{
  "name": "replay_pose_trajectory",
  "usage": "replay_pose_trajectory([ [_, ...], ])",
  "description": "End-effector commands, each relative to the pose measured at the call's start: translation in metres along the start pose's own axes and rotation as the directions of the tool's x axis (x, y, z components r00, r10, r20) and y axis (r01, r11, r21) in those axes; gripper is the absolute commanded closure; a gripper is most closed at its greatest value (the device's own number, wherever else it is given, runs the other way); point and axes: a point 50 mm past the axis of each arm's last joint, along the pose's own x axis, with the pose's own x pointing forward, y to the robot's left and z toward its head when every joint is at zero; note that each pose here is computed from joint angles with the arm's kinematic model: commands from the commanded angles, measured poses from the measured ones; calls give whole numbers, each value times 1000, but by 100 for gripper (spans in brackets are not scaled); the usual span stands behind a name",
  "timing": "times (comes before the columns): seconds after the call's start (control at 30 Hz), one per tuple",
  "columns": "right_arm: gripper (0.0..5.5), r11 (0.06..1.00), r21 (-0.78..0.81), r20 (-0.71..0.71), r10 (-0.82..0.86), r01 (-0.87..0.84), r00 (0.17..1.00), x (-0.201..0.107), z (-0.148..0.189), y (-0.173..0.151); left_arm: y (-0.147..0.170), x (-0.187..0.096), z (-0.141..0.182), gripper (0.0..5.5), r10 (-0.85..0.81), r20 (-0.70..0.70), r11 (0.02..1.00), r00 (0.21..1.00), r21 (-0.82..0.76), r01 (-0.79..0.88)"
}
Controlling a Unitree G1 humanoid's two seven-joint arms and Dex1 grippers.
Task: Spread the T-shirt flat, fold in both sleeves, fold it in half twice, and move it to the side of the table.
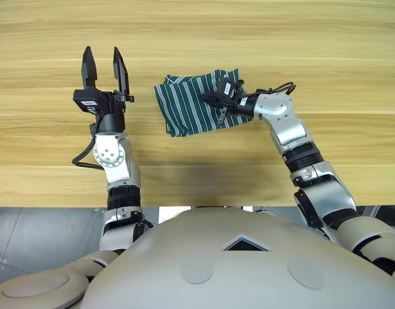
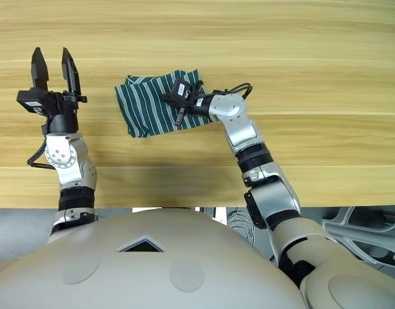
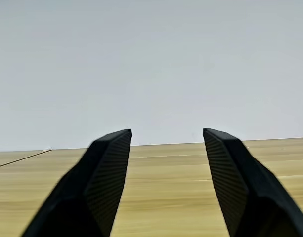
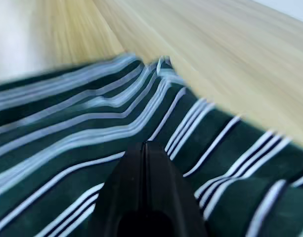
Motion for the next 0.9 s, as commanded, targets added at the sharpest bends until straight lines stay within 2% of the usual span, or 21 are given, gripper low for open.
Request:
replay_pose_trajectory([
  [0.03,547,997,21,-117,-68,71,991,19,-13,-4,0,0,3,293,7,3,1000,1000,-3,-7],
  [0.2,547,981,118,-184,-130,153,974,15,-37,-11,3,-1,6,293,19,5,1000,1000,-10,-19],
  [0.3,547,881,297,-138,-342,368,930,-17,-47,-44,1,-4,8,293,20,6,1000,1000,-12,-20],
  [0.37,547,740,401,-179,-516,541,838,-51,-63,-66,3,-5,11,293,25,12,1000,1000,-9,-25],
  [0.43,547,454,440,-346,-710,775,613,-102,-95,-80,8,-9,16,293,50,22,999,998,2,-50],
  [0.53,547,129,422,-514,-781,897,354,-136,-121,-76,12,-13,18,293,71,22,997,997,7,-71],
  [0.6,547,-23,398,-584,-778,917,234,-144,-130,-70,13,-13,19,293,70,20,998,997,6,-70],
  [0.73,547,-214,406,-640,-760,889,109,-143,-133,-67,13,-12,20,293,65,26,998,998,4,-65],
  [0.9,547,-331,511,-630,-772,793,84,-103,-111,-67,11,-11,19,293,58,26,998,998,2,-59],
])
